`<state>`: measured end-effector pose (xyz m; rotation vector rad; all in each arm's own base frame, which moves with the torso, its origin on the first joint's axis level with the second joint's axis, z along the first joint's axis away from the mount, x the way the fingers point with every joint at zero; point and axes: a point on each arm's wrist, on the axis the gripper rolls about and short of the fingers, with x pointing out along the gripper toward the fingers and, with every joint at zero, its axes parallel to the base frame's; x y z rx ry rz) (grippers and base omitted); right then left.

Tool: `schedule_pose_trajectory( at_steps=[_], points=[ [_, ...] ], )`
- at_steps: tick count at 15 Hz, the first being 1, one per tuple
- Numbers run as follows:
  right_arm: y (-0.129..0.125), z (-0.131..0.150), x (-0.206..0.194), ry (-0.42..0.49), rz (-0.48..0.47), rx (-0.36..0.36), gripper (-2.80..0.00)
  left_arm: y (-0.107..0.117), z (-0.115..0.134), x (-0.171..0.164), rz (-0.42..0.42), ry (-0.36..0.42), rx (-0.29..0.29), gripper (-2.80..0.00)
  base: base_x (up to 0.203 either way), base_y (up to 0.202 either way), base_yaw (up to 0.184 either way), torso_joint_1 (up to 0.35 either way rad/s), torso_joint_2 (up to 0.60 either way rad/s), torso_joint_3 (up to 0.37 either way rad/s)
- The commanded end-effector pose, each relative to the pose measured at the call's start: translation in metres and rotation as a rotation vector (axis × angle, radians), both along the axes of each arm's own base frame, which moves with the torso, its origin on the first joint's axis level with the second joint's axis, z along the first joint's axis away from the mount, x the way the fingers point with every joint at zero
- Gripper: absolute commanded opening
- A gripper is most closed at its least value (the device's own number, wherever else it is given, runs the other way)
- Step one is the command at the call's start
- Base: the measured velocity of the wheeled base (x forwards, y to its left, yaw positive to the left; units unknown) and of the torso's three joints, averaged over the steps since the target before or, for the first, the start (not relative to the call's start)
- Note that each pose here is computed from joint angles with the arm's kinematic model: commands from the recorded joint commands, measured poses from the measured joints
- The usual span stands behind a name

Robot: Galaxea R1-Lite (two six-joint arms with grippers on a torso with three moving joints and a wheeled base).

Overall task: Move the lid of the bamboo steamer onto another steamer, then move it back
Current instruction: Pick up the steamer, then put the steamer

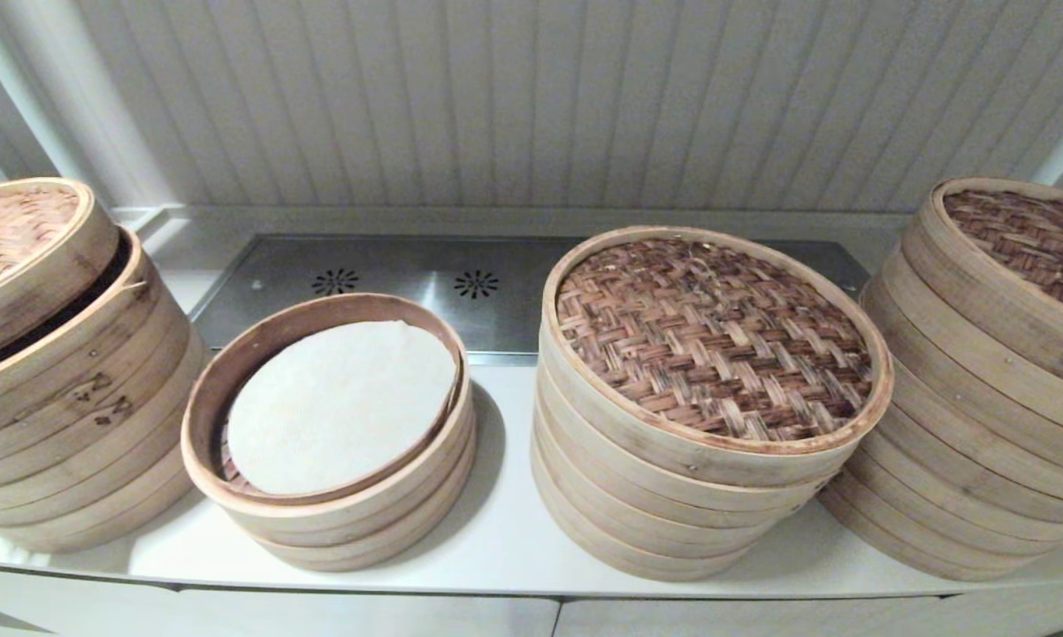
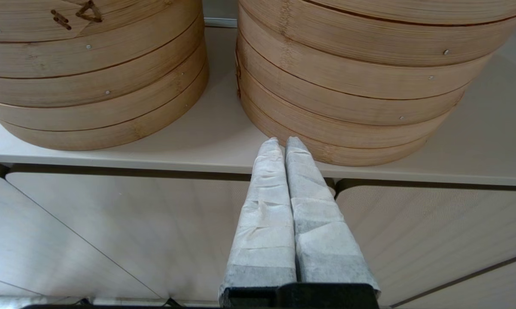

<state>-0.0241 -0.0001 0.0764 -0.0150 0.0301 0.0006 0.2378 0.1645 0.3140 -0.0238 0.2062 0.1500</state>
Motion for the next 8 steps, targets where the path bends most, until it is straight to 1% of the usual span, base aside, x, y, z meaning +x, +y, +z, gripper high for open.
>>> schedule_pose_trajectory(
  at_steps=[1,4,8],
  points=[
    [0.000,0.000,0.000,0.002,-0.001,0.000,-2.80,-0.001,0.008,-0.002,-0.001,-0.023,0.011,-2.80,0.000,0.000,0.000,0.000,0.00,0.000],
    [0.000,0.000,0.000,0.002,0.000,0.000,-2.80,-0.003,0.018,-0.005,0.005,-0.050,0.005,-2.80,0.000,0.000,0.000,0.000,0.00,0.000],
    [0.000,0.000,0.000,0.002,0.000,0.000,-2.80,-0.011,0.028,-0.015,0.005,-0.069,0.017,-2.80,0.000,0.000,0.000,0.000,0.00,0.000]
  ],
)
